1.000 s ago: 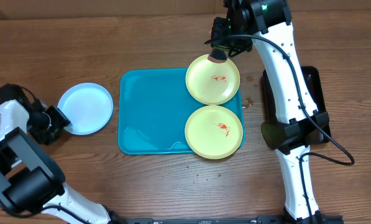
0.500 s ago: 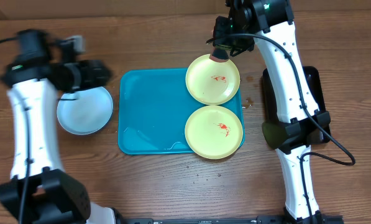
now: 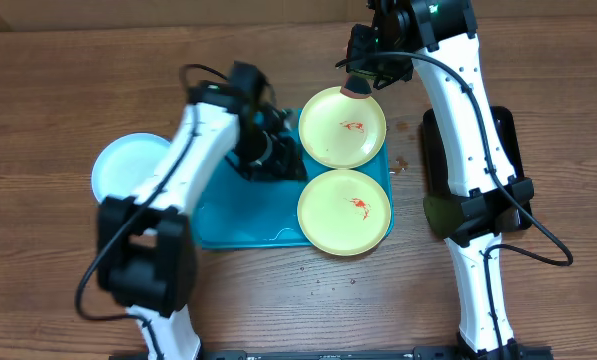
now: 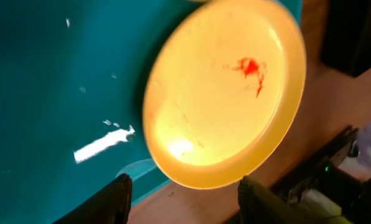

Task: Clean dirty plates on tray and stack at the side
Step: 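Release the white plate and move left gripper to the yellow plates, then grip the lower yellow plate rim and drag it left across the tray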

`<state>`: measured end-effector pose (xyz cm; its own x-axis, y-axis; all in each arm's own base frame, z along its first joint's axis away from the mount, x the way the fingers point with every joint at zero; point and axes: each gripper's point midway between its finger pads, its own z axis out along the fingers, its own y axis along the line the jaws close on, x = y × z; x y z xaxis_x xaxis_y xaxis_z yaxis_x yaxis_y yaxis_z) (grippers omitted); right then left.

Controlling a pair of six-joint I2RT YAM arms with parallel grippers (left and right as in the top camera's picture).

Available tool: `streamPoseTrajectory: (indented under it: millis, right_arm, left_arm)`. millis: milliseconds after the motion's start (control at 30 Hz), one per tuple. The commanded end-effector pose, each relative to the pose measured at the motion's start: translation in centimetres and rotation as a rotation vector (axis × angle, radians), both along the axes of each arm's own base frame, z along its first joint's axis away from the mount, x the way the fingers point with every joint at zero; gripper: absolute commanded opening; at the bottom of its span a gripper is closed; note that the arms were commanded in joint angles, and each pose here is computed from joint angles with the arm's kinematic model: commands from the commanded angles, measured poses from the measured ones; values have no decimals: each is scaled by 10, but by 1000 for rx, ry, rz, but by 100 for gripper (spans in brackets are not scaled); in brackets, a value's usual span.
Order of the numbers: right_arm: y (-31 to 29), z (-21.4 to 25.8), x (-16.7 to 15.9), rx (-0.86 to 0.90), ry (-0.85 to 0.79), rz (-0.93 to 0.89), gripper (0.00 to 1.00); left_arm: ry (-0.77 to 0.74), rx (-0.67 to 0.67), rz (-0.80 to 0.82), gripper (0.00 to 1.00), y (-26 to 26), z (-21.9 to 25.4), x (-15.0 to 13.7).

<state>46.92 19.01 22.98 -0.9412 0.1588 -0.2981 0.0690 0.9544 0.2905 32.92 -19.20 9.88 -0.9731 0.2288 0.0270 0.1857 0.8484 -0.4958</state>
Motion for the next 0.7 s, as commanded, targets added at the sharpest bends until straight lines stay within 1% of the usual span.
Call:
streamPoseTrajectory:
  millis: [0, 133, 233, 300, 433, 567, 667]
  right_arm:
    - [-1, 24, -2, 24, -57, 6, 4]
    - [-1, 24, -2, 24, -57, 6, 4]
    - [-1, 24, -2, 24, -57, 5, 4]
    - [-1, 24, -2, 24, -57, 5, 4]
    - [-1, 24, -2, 24, -57, 5, 4]
    - [-1, 24, -2, 24, -57, 5, 4]
    - [-1, 24, -2, 24, -57, 5, 4]
  left_arm:
    - [96, 55, -21, 55, -7, -20, -18]
    - [118, 148, -34, 46, 3, -35, -30]
    - [133, 225, -46, 42, 16, -53, -41]
    - [138, 244, -48, 41, 21, -64, -46]
    - [110, 198, -39, 38, 15, -79, -43]
    - [93, 115, -36, 38, 0, -76, -37]
    - [92, 84, -34, 38, -5, -74, -36]
